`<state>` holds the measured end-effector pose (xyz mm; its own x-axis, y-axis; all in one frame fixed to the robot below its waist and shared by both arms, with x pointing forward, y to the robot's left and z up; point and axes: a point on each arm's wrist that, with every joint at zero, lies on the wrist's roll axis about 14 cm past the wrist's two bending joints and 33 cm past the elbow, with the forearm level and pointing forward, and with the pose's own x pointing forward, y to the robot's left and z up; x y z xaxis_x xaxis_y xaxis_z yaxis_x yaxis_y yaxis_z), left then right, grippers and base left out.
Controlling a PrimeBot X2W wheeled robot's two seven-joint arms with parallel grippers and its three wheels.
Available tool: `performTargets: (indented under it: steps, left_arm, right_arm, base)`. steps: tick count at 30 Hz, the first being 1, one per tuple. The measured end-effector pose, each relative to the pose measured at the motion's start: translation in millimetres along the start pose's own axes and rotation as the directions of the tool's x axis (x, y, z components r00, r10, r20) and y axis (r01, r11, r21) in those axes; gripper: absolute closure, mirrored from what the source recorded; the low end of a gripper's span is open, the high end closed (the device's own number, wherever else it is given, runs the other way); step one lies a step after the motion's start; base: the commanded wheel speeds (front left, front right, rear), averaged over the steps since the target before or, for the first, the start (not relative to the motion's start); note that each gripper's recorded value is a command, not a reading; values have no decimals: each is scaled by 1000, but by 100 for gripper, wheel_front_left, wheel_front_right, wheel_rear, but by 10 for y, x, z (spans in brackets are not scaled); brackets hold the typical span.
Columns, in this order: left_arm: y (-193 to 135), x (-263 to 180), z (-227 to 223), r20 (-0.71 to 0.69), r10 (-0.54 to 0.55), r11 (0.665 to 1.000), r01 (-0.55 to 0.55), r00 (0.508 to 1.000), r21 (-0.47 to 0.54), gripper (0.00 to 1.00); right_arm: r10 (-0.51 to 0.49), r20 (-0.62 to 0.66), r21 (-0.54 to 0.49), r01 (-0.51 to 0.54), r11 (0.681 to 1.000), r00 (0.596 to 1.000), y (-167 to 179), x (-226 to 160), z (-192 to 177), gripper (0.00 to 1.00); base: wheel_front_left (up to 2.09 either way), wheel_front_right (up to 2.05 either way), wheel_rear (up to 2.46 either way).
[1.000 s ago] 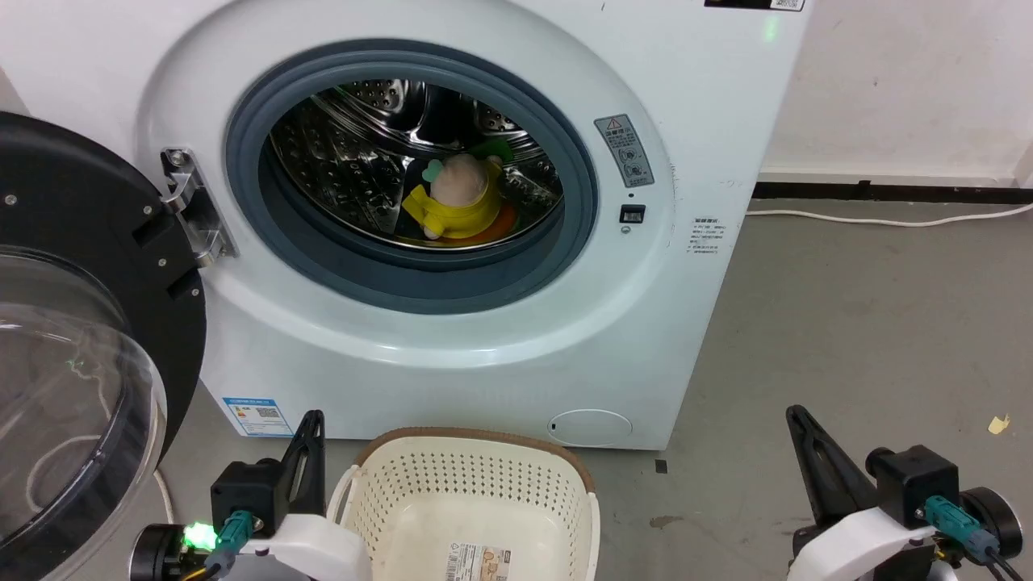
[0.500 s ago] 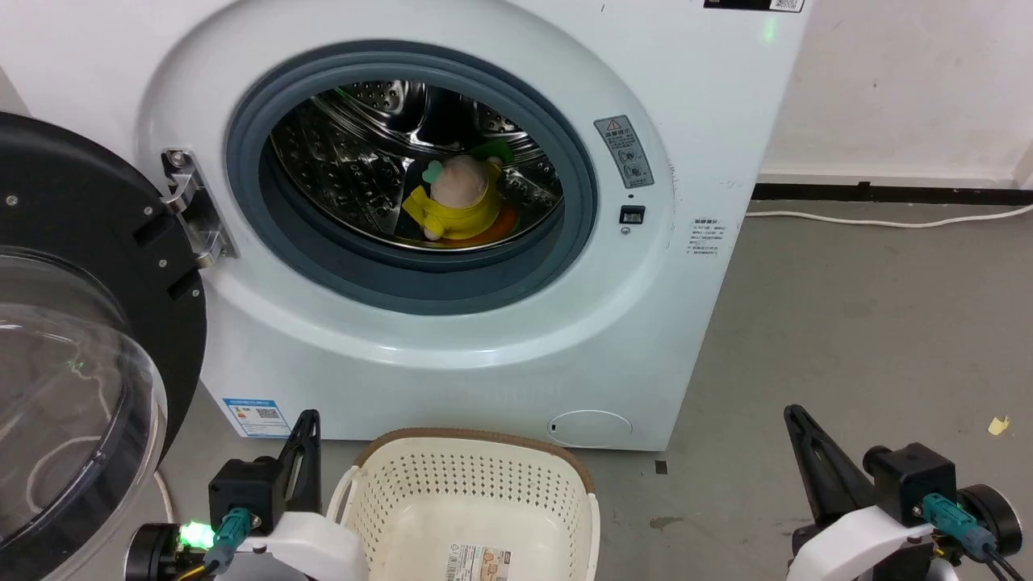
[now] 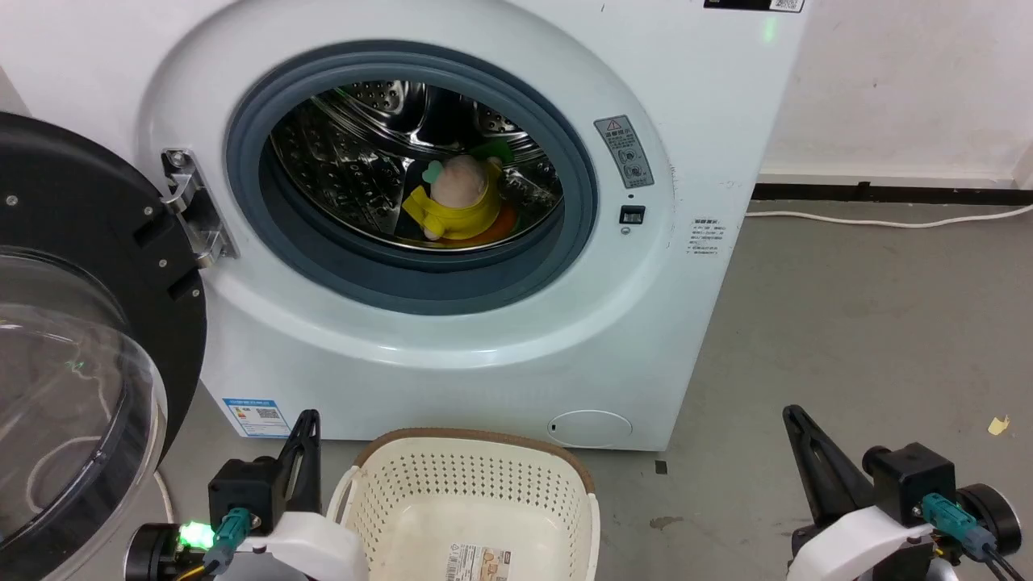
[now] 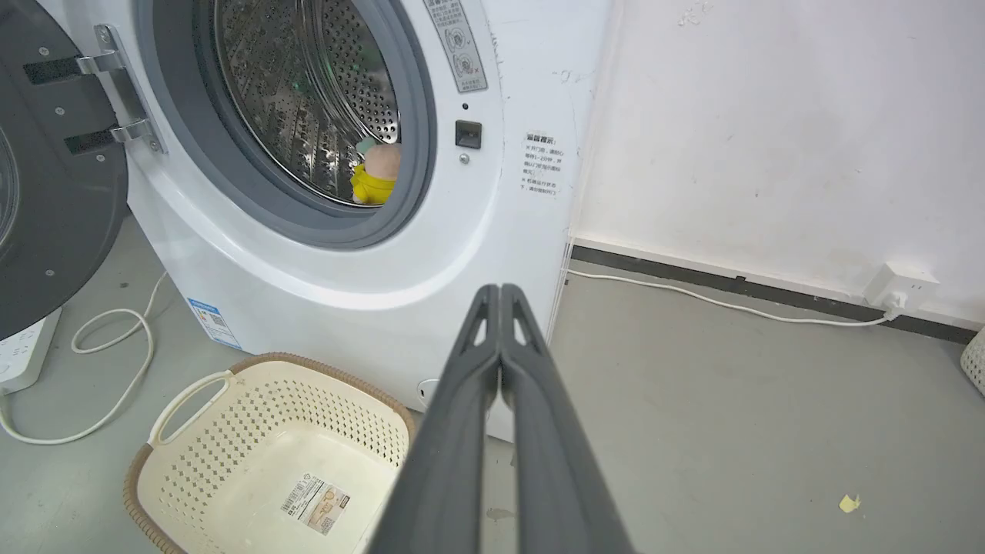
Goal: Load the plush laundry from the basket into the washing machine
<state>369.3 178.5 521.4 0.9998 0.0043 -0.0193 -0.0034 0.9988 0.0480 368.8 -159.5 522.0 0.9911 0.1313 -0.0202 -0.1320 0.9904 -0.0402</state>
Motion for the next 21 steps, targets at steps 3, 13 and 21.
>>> performTargets:
  steps: [3, 13, 21]
  left_arm:
    - [0, 0, 0, 0, 0, 1000, 0, 1000, 0, 100]
    - [1, 0, 1, 0, 0, 1000, 0, 1000, 0, 100]
    - [0, 0, 1, 0, 0, 1000, 0, 1000, 0, 100]
  right_arm:
    - [0, 0, 0, 0, 1000, 1000, 0, 0, 0, 100]
    - [0, 0, 0, 0, 1000, 1000, 0, 0, 0, 100]
    - [0, 0, 0, 0, 1000, 1000, 0, 0, 0, 100]
  base:
    - [0, 0, 0]
    - [0, 0, 0]
    - [0, 0, 0]
